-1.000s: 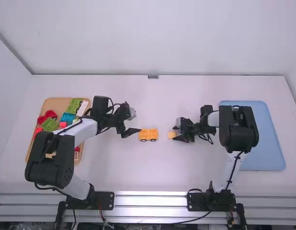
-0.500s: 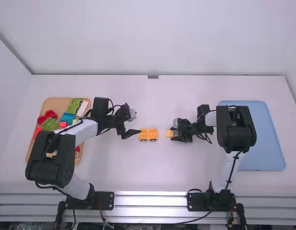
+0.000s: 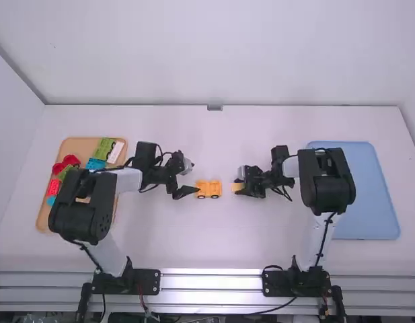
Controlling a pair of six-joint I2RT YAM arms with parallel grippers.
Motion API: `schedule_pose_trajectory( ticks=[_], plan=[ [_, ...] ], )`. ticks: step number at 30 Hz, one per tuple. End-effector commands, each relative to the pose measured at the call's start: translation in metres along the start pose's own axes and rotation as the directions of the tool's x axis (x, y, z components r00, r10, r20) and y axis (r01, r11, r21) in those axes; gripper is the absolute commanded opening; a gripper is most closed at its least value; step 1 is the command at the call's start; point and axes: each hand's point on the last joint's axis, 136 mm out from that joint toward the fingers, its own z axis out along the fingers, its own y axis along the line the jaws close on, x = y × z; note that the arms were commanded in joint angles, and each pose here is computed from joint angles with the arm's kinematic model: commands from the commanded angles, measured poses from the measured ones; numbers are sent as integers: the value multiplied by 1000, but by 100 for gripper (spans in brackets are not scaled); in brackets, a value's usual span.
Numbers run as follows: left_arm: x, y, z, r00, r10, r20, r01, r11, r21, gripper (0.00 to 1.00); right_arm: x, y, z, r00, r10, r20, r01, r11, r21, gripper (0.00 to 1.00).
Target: Assemble lego blocks to make yellow taxi
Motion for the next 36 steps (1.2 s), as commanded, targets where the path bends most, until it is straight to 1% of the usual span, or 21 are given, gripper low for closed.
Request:
schedule_pose_trajectory(
  ticks=[1,4,6,7,8,12,14,15,16,17,18,20,22,25,26,30,31,32,33,36],
  plan=[
    [9,-12,7,1000,19,10,-19,999,47,99,6,1,6,998,51,-29,-52,999,-14,39],
    [18,-16,9,999,43,-3,-43,997,67,99,6,1,5,998,57,-25,-57,998,-12,37],
    [20,-19,9,999,44,-7,-43,996,75,99,7,0,1,997,75,-19,-75,997,-4,41],
    [20,-19,9,999,43,-9,-43,996,75,99,7,0,-1,996,92,-19,-92,996,-1,47],
    [20,-19,9,999,44,-8,-43,996,75,99,7,0,-3,994,102,-22,-102,995,1,49],
    [20,-19,9,999,40,-9,-40,996,76,99,9,0,-4,994,106,-33,-106,994,2,49],
    [20,-21,10,999,40,-9,-40,996,81,99,9,1,-3,994,104,-34,-104,995,1,46],
    [19,-23,12,999,45,-10,-44,995,88,99,10,1,-3,994,98,-38,-98,995,2,40],
    [19,-23,12,999,45,-11,-44,995,88,99,11,1,-4,994,100,-44,-100,995,3,37],
    [19,-23,12,999,45,-11,-44,995,88,99,11,1,-4,994,99,-44,-99,995,3,36],
    [20,-23,12,999,46,-15,-45,995,86,99,10,1,-2,994,97,-44,-97,995,-1,29],
    [20,-27,15,998,55,-18,-53,994,96,99,8,2,-1,995,93,-41,-94,996,-6,25],
    [22,-30,19,996,84,-21,-81,992,93,99,7,1,-2,995,97,-36,-97,995,-2,25],
    [28,-30,25,994,106,-41,-103,992,74,99,-4,0,-10,995,104,-1,-104,995,1,26],
    [32,-29,30,994,100,-50,-97,993,62,99,-16,0,-16,994,104,16,-104,995,-1,27],
    [37,-33,43,992,116,-41,-113,991,72,99,-38,-2,-31,997,78,6,-78,997,16,29],
    [37,-33,44,992,118,-41,-115,991,73,99,-40,-3,-32,997,74,7,-74,997,20,29],
    [40,-32,49,991,129,-36,-127,990,70,99,-50,-6,-37,998,62,16,-63,997,36,29],
    [43,-29,53,993,115,-35,-112,991,67,99,-57,-8,-36,998,58,20,-58,997,41,29],
    [50,-23,60,997,71,-40,-68,995,79,99,-65,-11,-28,998,58,24,-59,997,43,29]
  ],
)
